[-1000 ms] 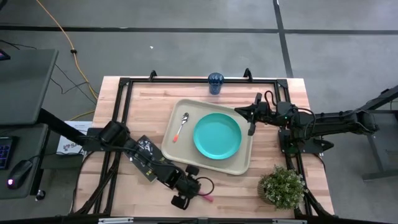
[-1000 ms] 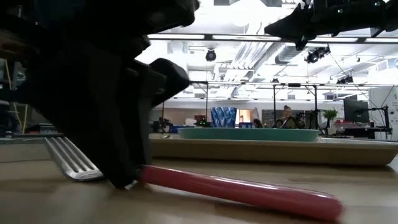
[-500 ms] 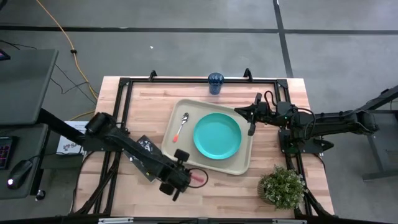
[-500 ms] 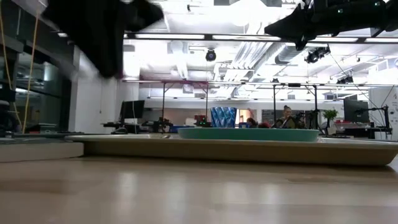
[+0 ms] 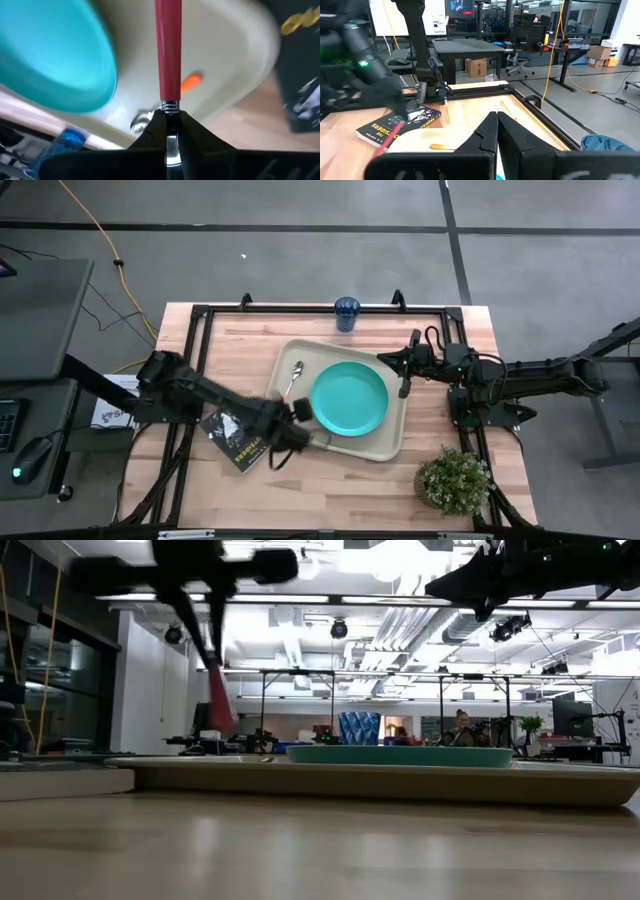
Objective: Pick and place plate/cup/fork/spoon on tray
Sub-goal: Put the pink fork on the left side of the green plate
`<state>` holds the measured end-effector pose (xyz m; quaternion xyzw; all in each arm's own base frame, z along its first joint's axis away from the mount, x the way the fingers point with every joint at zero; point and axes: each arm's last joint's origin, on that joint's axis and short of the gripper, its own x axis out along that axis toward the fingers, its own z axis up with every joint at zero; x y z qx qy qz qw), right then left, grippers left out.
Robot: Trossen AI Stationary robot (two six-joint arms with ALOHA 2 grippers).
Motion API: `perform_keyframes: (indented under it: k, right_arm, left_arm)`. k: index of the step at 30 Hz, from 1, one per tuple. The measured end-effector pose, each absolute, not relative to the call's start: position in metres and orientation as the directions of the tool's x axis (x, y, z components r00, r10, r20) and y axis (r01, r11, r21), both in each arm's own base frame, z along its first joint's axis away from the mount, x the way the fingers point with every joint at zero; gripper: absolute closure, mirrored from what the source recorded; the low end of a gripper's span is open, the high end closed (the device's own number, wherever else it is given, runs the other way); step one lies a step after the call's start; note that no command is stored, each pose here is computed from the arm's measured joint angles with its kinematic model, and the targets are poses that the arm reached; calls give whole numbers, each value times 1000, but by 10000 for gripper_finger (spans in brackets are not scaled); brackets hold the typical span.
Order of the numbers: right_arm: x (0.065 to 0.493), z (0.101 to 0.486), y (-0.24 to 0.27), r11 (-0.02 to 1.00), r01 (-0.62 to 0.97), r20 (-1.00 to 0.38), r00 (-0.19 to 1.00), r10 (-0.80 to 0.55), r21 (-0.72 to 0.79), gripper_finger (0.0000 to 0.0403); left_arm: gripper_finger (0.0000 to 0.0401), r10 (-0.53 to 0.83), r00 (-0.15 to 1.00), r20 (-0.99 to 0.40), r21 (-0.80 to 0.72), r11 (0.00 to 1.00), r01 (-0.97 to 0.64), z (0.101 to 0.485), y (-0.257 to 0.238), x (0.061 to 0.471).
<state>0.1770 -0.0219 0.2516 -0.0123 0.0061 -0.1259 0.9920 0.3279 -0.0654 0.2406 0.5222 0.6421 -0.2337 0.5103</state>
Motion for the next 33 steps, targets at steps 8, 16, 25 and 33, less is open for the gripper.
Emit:
perform_keyframes:
  k: [8,16,25,33]
  right_arm:
    - [177,251,-22,968,249,-13,968,-250,-27,403]
    - [177,249,-22,968,249,-34,968,-250,-30,403]
    - [177,249,-22,968,249,-35,968,-250,-29,403]
    - [177,248,-22,968,249,-39,967,-250,-31,403]
  left_arm:
    - [401,511,26,-859,163,224,961,237,-15,339]
    - [401,527,-68,-847,-20,98,995,194,1,358]
    - [399,544,-132,-829,-145,19,989,141,10,376]
    - [400,541,-43,-840,-58,-11,998,132,13,388]
